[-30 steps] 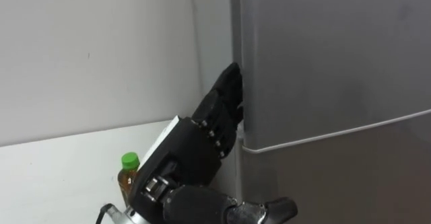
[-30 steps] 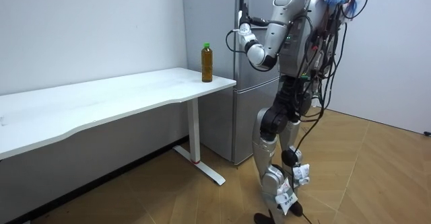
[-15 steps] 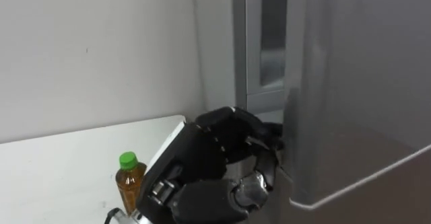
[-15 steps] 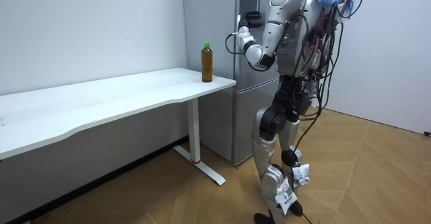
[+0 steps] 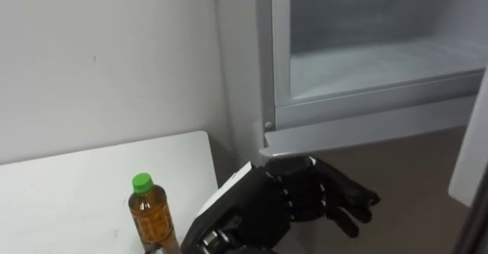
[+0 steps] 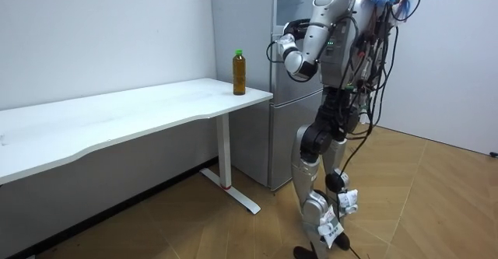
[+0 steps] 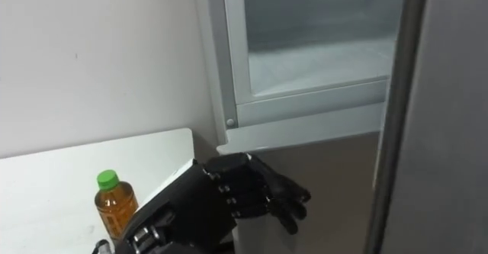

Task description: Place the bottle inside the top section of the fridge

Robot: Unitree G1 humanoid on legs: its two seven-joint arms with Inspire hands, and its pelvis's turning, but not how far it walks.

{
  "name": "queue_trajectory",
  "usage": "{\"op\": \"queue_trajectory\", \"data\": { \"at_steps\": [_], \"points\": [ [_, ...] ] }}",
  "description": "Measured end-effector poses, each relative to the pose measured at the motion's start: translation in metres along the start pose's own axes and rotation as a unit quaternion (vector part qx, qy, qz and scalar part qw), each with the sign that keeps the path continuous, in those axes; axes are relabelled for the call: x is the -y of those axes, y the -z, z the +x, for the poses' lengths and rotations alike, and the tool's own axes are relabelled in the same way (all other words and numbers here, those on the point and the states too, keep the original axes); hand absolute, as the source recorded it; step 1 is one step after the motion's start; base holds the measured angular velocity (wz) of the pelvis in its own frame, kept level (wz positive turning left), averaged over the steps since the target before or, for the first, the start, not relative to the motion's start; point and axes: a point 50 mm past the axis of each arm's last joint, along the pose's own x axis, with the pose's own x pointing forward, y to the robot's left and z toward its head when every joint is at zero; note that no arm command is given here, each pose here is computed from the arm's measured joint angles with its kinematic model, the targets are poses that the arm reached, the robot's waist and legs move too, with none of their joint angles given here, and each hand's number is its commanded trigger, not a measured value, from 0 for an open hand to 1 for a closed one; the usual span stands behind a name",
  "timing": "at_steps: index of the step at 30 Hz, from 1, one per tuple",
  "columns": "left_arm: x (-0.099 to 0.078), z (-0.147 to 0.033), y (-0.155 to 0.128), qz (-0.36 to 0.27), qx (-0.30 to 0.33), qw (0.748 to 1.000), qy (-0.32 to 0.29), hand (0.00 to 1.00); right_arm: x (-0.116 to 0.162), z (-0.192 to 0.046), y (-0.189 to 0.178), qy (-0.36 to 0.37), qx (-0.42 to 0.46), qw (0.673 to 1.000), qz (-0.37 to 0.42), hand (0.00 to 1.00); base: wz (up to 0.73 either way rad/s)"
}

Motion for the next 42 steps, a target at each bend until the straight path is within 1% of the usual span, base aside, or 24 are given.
{"op": "queue_trajectory", "data": {
  "at_steps": [14, 19, 25, 33, 37, 42],
  "points": [
    [0.004, 0.001, 0.003, -0.001, -0.008, 1.000, 0.024, 0.00, -0.001, 0.000, 0.000, -0.002, 0.000, 1.000, -0.003, 0.00, -0.01],
    [0.008, 0.002, 0.007, 0.021, -0.026, 0.999, 0.032, 0.00, -0.002, 0.001, -0.003, -0.004, 0.003, 1.000, -0.004, 0.00, -0.01],
    [0.011, 0.003, 0.010, 0.014, -0.036, 0.998, 0.048, 0.00, -0.005, 0.002, -0.005, -0.007, 0.007, 1.000, 0.000, 0.00, -0.10],
    [0.017, 0.008, 0.013, 0.010, -0.040, 0.997, 0.068, 0.00, -0.004, 0.002, -0.005, -0.005, 0.009, 1.000, 0.022, 0.00, -0.15],
    [0.017, 0.009, 0.013, 0.009, -0.040, 0.997, 0.069, 0.00, -0.003, 0.001, -0.004, -0.002, 0.009, 0.999, 0.033, 0.00, -0.17],
    [0.016, 0.014, 0.008, 0.020, -0.032, 0.996, 0.079, 0.00, -0.001, 0.001, -0.005, -0.001, 0.010, 0.999, 0.033, 0.00, -0.09]
  ]
}}
